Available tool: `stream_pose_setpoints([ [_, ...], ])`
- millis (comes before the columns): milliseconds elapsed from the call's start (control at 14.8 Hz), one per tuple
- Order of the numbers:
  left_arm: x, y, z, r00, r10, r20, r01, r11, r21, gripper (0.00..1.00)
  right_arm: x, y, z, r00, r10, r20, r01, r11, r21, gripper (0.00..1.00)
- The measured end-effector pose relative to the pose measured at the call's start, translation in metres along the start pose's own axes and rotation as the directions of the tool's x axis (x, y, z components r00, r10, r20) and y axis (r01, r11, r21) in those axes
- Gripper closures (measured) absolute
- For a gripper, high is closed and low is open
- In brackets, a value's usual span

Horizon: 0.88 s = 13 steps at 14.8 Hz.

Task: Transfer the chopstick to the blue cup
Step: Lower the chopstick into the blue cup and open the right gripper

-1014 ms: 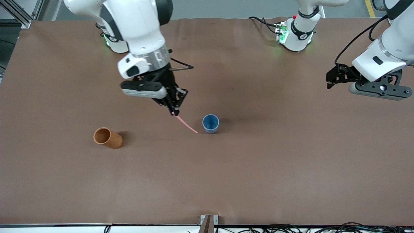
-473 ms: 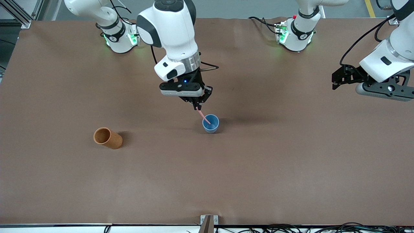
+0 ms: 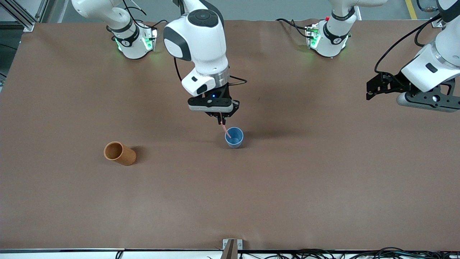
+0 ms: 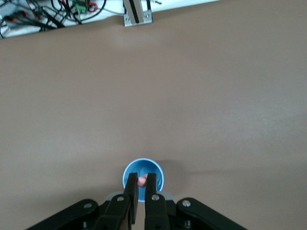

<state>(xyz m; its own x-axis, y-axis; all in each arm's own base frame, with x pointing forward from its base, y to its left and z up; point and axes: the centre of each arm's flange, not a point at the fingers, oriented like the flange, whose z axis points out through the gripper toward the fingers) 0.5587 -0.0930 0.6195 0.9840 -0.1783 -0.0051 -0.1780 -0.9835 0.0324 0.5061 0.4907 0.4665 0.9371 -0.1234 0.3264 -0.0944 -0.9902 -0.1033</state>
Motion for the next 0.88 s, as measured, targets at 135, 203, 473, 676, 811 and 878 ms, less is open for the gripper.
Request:
stream_pose_setpoints([
  [135,0.000,0.000,0.001,1.000,0.000,0.001,0.000,1.000,0.003,0.00,-0.008,-0.004,0.014,0.999,-0.032,-0.007,0.032,0.999,-0.027,0.90],
  [203,0.001,0.000,0.001,1.000,0.000,0.002,0.000,1.000,0.004,0.00,-0.011,-0.005,0.023,0.999,-0.045,-0.007,0.044,0.998,-0.041,0.90],
  [473,0.001,-0.001,0.000,1.000,-0.002,0.000,0.002,1.000,0.004,0.00,-0.031,-0.015,0.055,0.997,-0.080,0.018,0.081,0.995,-0.064,0.88],
  [676,0.001,-0.002,-0.001,1.000,-0.003,-0.003,0.003,1.000,0.004,0.00,-0.032,-0.021,0.061,0.996,-0.086,-0.004,0.086,0.996,-0.028,0.72],
  [811,0.001,-0.002,-0.001,1.000,-0.003,-0.003,0.003,1.000,0.004,0.00,-0.023,-0.019,0.057,0.997,-0.075,-0.022,0.075,0.997,-0.016,0.56],
  [878,0.001,-0.002,-0.001,1.000,-0.003,-0.003,0.003,1.000,0.004,0.00,-0.015,-0.017,0.054,0.997,-0.065,-0.031,0.065,0.998,-0.013,0.42],
])
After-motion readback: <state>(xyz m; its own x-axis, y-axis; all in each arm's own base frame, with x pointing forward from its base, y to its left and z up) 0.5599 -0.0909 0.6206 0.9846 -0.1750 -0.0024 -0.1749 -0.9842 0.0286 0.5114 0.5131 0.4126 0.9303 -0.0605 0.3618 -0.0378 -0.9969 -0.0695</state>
